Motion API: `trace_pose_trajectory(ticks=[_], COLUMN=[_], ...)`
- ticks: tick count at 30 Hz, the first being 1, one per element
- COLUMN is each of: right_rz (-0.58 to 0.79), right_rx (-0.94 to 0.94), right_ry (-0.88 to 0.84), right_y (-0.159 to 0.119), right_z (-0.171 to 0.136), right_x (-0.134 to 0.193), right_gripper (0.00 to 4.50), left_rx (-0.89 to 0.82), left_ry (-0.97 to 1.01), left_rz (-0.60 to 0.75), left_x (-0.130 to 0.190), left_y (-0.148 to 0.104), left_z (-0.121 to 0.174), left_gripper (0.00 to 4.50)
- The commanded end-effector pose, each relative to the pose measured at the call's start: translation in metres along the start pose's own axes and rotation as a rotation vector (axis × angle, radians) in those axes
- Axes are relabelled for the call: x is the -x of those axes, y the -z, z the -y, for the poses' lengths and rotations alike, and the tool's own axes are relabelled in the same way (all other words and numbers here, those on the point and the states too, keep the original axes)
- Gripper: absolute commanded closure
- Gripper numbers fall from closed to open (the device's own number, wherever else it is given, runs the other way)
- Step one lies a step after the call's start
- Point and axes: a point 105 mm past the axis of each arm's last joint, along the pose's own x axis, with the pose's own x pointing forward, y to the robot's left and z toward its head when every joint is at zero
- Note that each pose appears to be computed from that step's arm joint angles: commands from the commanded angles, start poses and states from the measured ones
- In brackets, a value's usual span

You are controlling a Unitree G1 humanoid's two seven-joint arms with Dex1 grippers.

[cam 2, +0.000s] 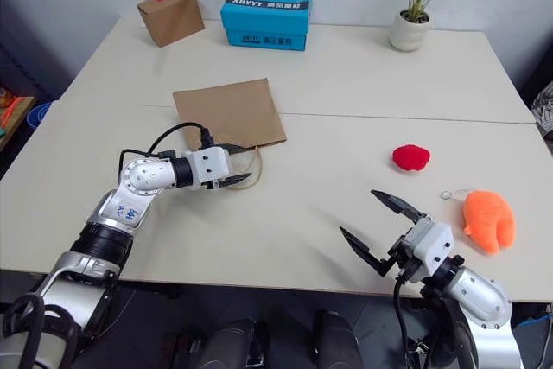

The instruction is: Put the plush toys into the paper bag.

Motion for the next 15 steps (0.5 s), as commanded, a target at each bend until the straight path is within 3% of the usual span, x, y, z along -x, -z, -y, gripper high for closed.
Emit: trace_pose_trajectory(ticks=[1, 3, 6, 13, 15], right_rz=[0.023, 0.029, 0.022, 0.036, 0.047], right_rx=[0.029, 0.015, -0.013, -0.046, -0.039], right_ry=[-0.005, -0.013, -0.058, -0.110, -0.121], right_y=[-0.006, -0.006, -0.005, -0.013, -0.017], right_z=[-0.006, -0.010, -0.018, -0.028, -0.029], right_x=[0.000, -0.002, -0.011, -0.065, -0.084], right_gripper=[0.18, 0.63, 1.63, 4.29, 4.45], left_rx=[-0.063, -0.035, 0.014, 0.164, 0.178], left_ry=[0.034, 0.065, 0.112, 0.154, 0.175], left_rz=[0.044, 0.087, 0.204, 0.553, 0.611], left_x=[0.000, -0.001, -0.001, 0.011, 0.015], left_y=[-0.013, -0.021, -0.043, -0.115, -0.129], left_z=[-0.012, -0.016, -0.022, -0.055, -0.058], left_gripper=[2.88, 3.55, 4.46, 4.50, 4.50])
